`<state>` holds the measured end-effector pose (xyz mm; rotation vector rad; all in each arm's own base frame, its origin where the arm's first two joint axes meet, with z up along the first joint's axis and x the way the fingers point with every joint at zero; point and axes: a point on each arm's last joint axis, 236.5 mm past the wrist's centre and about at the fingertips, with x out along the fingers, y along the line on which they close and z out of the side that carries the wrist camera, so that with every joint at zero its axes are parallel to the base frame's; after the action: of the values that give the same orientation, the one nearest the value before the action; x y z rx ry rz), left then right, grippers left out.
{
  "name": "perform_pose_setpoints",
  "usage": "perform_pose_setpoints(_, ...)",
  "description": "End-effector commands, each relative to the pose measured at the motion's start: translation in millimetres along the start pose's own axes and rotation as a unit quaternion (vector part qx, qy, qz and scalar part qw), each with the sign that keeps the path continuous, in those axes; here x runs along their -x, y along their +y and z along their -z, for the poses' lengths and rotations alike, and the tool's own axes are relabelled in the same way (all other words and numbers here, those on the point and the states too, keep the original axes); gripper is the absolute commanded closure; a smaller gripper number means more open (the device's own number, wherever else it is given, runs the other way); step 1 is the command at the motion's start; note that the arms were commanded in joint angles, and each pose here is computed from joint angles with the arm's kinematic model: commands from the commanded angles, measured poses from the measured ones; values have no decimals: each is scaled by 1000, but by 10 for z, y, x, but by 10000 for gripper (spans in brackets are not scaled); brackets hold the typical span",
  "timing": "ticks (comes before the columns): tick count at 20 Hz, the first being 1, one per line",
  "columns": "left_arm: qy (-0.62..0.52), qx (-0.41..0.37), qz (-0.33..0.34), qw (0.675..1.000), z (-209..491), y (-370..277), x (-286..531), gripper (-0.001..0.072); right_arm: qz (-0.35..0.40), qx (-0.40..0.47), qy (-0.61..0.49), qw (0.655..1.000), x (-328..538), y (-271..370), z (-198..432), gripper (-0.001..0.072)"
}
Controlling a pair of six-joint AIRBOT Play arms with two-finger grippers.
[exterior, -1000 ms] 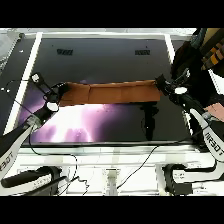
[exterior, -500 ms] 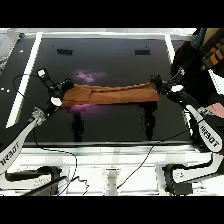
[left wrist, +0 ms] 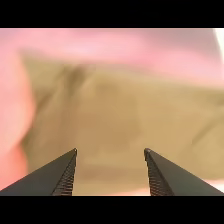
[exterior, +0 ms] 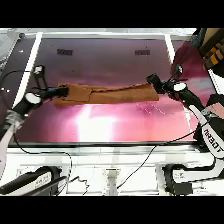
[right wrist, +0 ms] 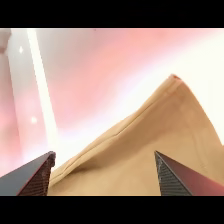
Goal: Fold the clothes and pants, and hang the long-sleeved shirts on hangers.
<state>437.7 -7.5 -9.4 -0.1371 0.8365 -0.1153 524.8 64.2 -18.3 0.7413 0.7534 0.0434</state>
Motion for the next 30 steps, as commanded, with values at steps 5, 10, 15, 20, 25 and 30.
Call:
perform_pose_setpoints(5,217,118,-148,957,1042,1409,790,63,-9,21,9,1000,105,106,12,25)
perform_pose_setpoints(10,111,219,34,969,543,829,396,-4,-10,22,13,1000,105,110,32,25)
perform_pose_setpoints(15,57,318,168,931,263,473,-82,-7,-10,22,13,1000,105,110,32,26)
perform_pose_setpoints(20,76,331,189,921,496,365,-524,-6,-10,22,13,1000,105,110,30,25)
perform_pose_setpoints(25,86,270,188,940,564,106,-733,8,-10,22,13,1000,104,113,32,26)
perform_pose_setpoints(30,47,218,148,964,284,-27,-929,326,-11,22,17,1000,105,117,53,26)
